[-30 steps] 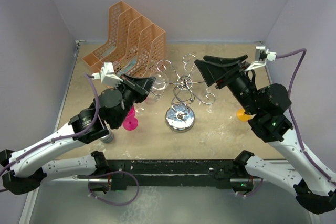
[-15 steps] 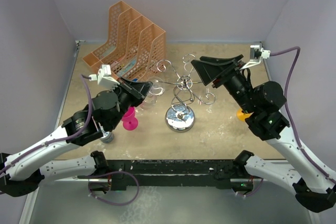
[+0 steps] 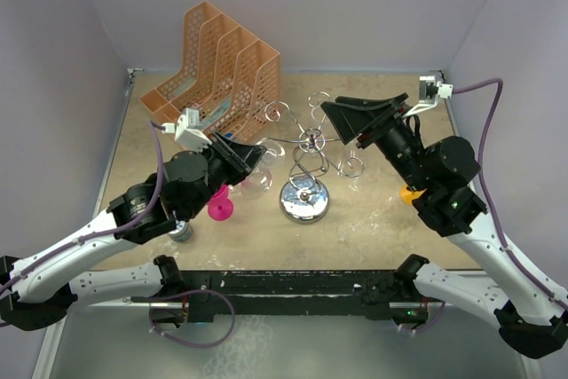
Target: Place the wine glass upside down on the wine glass rack
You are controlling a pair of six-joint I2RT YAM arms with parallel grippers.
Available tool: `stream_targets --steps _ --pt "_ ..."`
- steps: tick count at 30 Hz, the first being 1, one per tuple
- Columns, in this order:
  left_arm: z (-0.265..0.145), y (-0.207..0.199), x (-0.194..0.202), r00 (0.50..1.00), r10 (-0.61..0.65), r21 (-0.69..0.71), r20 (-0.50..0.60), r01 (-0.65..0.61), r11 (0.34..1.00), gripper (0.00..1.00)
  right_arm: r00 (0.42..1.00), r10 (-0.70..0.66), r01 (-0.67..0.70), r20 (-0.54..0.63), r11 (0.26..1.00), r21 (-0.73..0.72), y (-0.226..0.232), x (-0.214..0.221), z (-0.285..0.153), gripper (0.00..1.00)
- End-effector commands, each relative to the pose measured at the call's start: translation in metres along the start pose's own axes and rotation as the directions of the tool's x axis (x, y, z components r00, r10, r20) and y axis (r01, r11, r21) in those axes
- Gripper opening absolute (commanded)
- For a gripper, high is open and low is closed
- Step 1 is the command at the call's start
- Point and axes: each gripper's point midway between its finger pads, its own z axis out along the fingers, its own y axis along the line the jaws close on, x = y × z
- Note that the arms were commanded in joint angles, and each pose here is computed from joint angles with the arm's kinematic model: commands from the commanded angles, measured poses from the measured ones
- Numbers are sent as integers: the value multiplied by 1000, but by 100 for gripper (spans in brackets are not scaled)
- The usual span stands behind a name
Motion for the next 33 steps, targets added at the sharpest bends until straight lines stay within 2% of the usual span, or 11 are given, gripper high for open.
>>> stream_targets --steps 1,6,10,24,28,33 --pt "-7 -20 -11 1000 -28 50 -1 28 998 18 999 13 -13 47 1000 -18 7 -14 1 64" --pt "-12 -20 -9 999 -19 40 -29 21 999 31 999 15 -15 31 1000 -7 6 -12 2 64" --pt "-17 -20 -9 999 -13 35 -48 15 999 37 1000 5 -5 8 999 45 -3 -9 2 63" --pt "-39 -16 -25 999 8 34 -37 -6 999 41 998 -60 60 -12 952 300 -46 -15 -22 62" --pt "-46 -16 -36 999 49 41 -9 -49 998 41 996 -87 74 11 897 436 -70 -25 -41 62" --pt "-55 -11 -68 981 156 11 112 -158 987 41 989 -149 103 16 751 652 -111 -34 -69 62"
